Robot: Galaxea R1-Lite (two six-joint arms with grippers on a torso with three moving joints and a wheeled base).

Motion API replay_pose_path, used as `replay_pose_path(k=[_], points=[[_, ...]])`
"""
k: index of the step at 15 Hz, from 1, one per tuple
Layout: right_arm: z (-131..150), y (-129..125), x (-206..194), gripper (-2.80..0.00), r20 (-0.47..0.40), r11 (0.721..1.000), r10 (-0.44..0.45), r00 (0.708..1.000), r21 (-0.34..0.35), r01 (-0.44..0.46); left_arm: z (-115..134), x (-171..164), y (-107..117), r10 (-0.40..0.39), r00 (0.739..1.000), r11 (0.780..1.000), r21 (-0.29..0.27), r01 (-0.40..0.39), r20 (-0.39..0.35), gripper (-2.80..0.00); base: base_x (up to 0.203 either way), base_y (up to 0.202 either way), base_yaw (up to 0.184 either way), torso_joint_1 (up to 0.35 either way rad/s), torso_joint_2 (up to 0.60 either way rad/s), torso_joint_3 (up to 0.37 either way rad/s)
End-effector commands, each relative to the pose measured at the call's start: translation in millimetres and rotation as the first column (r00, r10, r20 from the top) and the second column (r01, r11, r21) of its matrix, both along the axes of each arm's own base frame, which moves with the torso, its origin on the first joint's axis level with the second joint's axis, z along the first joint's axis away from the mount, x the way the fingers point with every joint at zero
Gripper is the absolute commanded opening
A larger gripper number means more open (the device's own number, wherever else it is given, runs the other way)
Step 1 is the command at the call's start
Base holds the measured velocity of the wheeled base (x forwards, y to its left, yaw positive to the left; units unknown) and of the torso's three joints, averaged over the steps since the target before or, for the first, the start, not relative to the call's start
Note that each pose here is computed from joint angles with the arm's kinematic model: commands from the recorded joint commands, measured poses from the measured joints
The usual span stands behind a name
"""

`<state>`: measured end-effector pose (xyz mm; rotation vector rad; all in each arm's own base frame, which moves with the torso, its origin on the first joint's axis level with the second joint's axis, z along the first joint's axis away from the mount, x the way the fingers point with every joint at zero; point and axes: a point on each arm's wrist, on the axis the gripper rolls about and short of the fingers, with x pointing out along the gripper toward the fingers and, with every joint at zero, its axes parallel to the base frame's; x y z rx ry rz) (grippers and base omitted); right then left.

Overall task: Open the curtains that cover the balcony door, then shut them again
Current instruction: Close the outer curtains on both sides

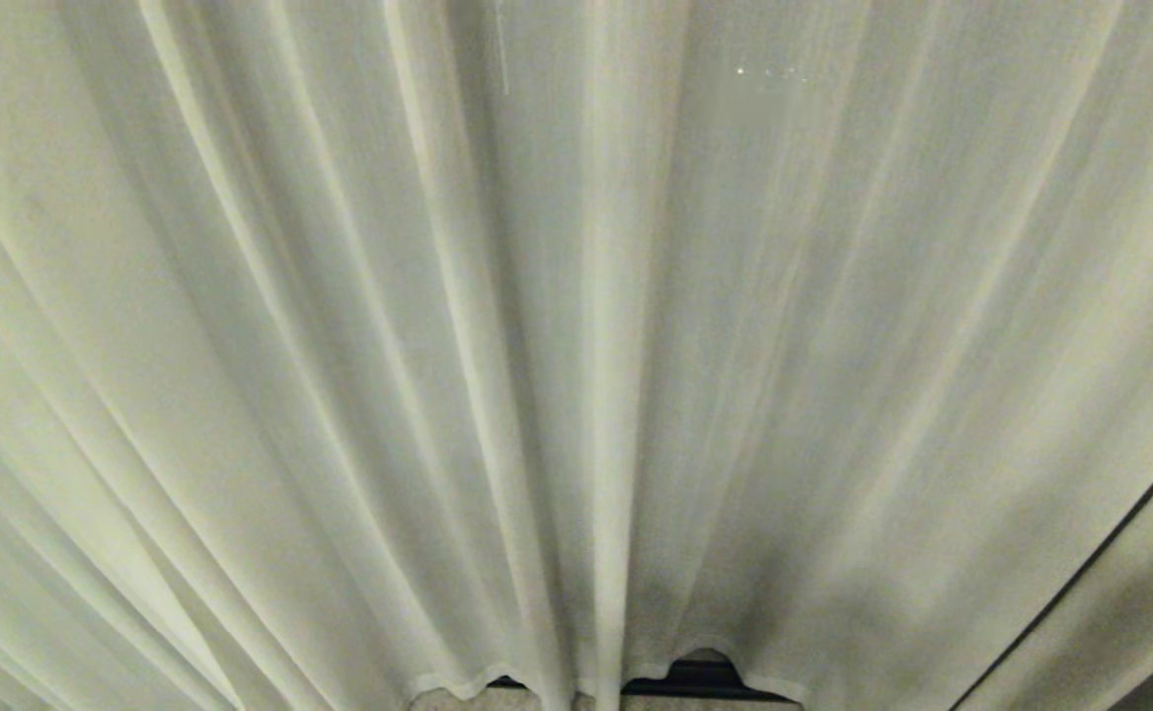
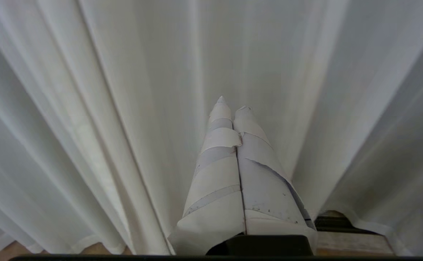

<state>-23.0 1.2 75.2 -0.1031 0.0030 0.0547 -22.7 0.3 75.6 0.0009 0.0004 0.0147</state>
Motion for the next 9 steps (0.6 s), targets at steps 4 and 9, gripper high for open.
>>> replay_pose_path(k=[4, 9], points=[[0.0, 0.0, 0.1, -2.80, -0.002, 1.000, 0.001, 1.000, -0.001, -0.001, 0.0, -0.1, 0.0, 0.002, 1.000, 1.000, -0.002, -0.002, 0.002, -2.80, 0.000, -0.184, 0.002, 0.004, 0.00, 0.004], [0.0, 0.0, 0.1, -2.80, -0.002, 1.000, 0.001, 1.000, -0.001, -0.001, 0.0, -0.1, 0.0, 0.001, 1.000, 1.000, -0.005, -0.001, 0.002, -2.80, 0.000, -0.041, 0.000, 0.001, 0.00, 0.001]])
